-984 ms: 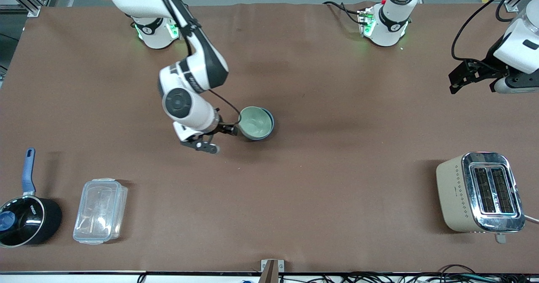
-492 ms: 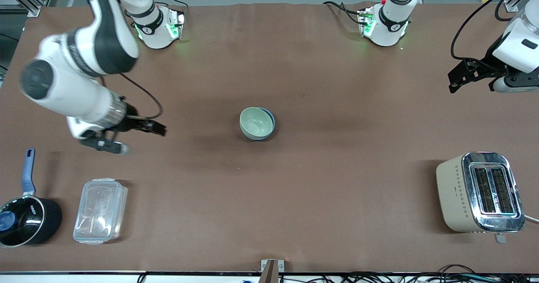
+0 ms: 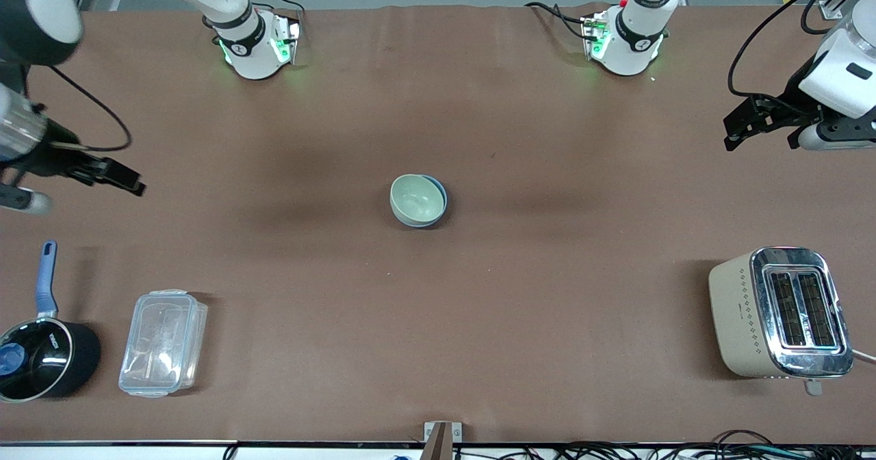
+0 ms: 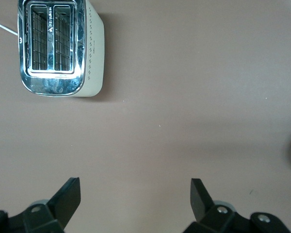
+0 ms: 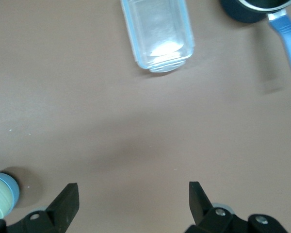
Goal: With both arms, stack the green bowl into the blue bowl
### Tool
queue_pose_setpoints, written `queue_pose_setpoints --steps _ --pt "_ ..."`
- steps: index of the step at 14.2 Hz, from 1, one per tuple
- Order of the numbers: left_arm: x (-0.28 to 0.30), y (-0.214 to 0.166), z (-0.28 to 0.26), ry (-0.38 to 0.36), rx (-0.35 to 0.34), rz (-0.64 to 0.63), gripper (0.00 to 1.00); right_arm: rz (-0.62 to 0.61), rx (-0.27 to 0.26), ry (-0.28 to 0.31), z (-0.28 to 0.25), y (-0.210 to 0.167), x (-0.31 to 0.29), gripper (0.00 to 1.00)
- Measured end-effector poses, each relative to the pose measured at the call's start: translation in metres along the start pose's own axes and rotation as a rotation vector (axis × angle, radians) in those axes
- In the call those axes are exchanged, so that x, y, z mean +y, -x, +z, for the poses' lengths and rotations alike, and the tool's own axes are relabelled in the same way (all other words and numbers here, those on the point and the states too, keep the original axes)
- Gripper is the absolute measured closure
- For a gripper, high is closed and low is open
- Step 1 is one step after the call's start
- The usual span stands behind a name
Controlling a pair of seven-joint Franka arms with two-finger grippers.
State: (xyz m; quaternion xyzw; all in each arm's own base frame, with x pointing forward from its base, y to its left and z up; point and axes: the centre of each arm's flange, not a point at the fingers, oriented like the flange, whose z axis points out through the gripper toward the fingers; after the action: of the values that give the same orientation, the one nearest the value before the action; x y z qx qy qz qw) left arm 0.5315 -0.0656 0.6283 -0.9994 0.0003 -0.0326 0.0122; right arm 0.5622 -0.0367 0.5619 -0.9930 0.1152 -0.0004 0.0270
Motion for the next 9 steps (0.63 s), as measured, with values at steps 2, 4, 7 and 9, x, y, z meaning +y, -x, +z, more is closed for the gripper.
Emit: queue_pose_setpoints --steps 2,4,7,9 --pt "0.000 0.000 0.000 0.000 0.000 0.000 0.00 -0.010 0.025 -0.008 -0.024 -0.001 0.022 0.00" --pt "0.000 0.000 0.000 0.000 0.000 0.000 0.00 -0.008 0.065 -0.012 -0.054 -0.001 0.028 0.00" --pt "-0.002 0.000 0.000 0.000 0.000 -0.003 0.00 0.010 0.087 -0.001 -0.088 0.002 0.043 0.00" --pt "-0.003 0.000 0.000 0.000 0.000 -0.002 0.00 0.020 0.095 0.025 -0.115 0.008 0.060 0.00"
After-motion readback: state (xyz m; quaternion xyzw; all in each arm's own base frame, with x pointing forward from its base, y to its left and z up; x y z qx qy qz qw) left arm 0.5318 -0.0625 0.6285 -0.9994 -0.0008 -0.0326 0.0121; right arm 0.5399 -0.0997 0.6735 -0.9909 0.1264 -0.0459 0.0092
